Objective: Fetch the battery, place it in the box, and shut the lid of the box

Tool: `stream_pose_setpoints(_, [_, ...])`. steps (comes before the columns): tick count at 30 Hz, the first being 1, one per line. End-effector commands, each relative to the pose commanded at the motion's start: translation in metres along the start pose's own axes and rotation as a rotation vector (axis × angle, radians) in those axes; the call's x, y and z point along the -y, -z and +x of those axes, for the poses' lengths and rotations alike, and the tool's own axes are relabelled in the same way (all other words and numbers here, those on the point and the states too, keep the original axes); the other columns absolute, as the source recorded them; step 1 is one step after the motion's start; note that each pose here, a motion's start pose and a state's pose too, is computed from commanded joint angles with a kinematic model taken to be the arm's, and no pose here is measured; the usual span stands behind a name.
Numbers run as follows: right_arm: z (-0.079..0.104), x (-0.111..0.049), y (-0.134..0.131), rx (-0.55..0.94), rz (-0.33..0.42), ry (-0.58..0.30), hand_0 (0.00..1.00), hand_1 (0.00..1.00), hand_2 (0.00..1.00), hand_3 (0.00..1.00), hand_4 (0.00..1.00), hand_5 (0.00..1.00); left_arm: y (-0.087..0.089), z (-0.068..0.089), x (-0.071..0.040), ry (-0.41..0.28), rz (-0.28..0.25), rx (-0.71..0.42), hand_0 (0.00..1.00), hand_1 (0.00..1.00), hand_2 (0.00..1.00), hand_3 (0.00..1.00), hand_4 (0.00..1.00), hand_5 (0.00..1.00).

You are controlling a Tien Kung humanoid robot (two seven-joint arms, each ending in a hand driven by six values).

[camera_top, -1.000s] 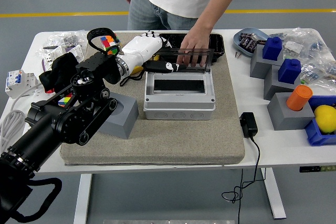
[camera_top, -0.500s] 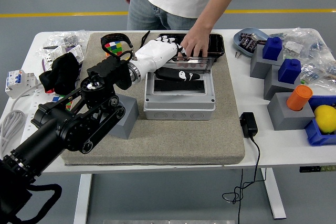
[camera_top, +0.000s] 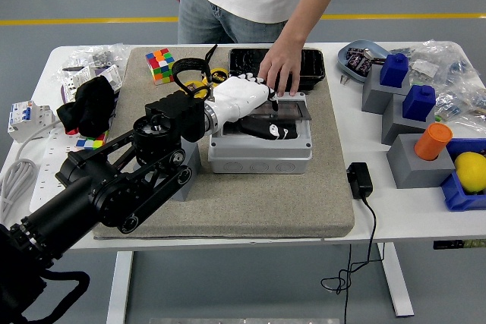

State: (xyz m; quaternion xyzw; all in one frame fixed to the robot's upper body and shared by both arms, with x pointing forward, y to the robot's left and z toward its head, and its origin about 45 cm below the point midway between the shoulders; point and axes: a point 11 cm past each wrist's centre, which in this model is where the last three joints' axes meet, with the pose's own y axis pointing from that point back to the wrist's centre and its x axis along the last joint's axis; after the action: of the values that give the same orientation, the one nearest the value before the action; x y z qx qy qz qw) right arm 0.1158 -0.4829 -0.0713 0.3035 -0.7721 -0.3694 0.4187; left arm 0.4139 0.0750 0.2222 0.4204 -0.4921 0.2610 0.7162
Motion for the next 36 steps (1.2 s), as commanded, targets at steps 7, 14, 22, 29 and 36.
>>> stream_pose_setpoints(7, [0.0,0.0,0.0,0.004,-0.001,0.001,0.856,0.803,0.781,0.798,0.998,0.998,-0.011,0.0,-0.002,-0.032,-0.06,-0.008,0.998,0.903,0.795,0.688,0.998,0.998])
stream_pose_setpoints(14, [-0.002,0.0,-0.001,0.008,-0.002,0.002,0.857,0.803,0.781,0.797,0.998,0.998,-0.015,0.041,-0.02,-0.207,-0.131,-0.115,0.998,0.896,0.794,0.705,0.998,0.998])
stream_pose_setpoints(22, [-0.003,0.0,-0.005,0.011,-0.009,0.006,0.857,0.803,0.781,0.797,0.998,0.998,-0.025,0.067,-0.053,-0.174,-0.317,-0.47,0.93,0.848,0.778,0.718,0.998,0.998])
stream_pose_setpoints(29, [-0.003,0.0,-0.006,0.013,-0.011,0.006,0.857,0.803,0.78,0.797,0.998,0.998,-0.002,0.08,-0.075,-0.154,-0.456,-0.779,0.875,0.824,0.775,0.724,0.998,0.998])
stream_pose_setpoints(36, [-0.004,-0.001,-0.006,0.014,-0.01,0.01,0.856,0.802,0.781,0.796,0.998,0.998,0.048,0.082,-0.096,-0.335,-0.521,-1.167,0.866,0.866,0.823,0.806,0.998,0.998])
